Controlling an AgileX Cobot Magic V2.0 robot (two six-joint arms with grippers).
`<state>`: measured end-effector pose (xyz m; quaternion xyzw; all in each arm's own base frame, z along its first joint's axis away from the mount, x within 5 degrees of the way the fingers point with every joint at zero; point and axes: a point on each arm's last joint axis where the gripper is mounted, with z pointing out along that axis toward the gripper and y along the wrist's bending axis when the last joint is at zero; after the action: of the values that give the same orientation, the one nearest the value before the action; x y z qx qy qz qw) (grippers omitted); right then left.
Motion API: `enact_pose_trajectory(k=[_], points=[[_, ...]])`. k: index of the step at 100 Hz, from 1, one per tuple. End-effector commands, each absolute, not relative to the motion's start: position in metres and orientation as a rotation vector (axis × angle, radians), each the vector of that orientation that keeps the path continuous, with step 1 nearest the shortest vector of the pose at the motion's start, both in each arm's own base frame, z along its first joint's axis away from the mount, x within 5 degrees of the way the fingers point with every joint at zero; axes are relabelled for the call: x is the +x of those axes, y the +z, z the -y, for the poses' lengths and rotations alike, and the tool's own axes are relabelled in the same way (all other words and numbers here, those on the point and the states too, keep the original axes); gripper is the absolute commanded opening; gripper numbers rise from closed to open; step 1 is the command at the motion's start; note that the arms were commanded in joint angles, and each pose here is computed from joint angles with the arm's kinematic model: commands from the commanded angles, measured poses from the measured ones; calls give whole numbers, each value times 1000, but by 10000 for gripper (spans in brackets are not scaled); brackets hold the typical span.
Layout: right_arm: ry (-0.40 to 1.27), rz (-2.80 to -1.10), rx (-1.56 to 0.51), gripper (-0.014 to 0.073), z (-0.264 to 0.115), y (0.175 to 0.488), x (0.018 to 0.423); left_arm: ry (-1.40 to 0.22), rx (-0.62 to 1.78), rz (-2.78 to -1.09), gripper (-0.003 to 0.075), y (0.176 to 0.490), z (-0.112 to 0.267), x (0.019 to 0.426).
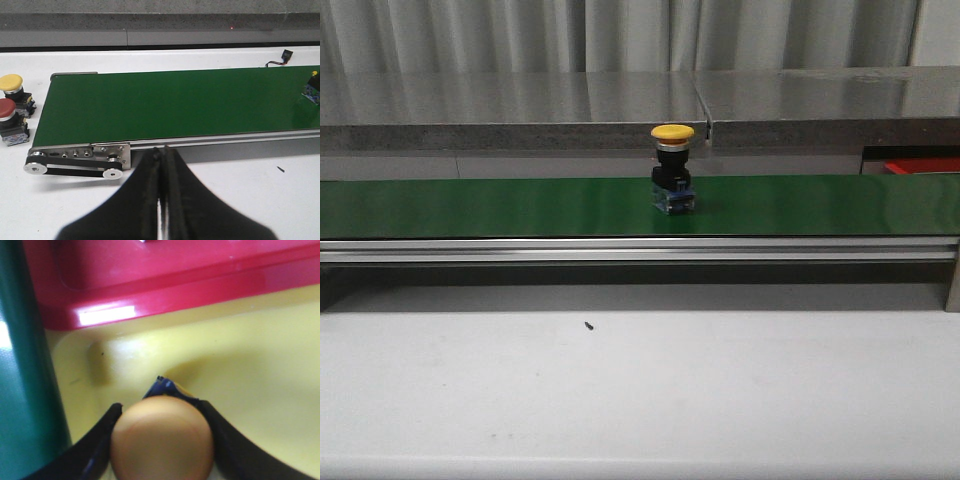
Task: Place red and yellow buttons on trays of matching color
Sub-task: 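Carry the yellow button into the yellow tray and release it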
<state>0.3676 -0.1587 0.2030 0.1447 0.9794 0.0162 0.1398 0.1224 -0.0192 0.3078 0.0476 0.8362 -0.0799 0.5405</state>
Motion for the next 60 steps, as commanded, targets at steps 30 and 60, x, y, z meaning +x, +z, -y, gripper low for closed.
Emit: enact_pose_trajectory(k=[30, 60], points=[[-4, -2758, 396, 102, 163, 221, 371, -208, 83, -1891, -19, 323, 19, 125], [-18, -2727, 388, 542, 162, 237, 367, -208, 83, -1891, -19, 323, 19, 125]])
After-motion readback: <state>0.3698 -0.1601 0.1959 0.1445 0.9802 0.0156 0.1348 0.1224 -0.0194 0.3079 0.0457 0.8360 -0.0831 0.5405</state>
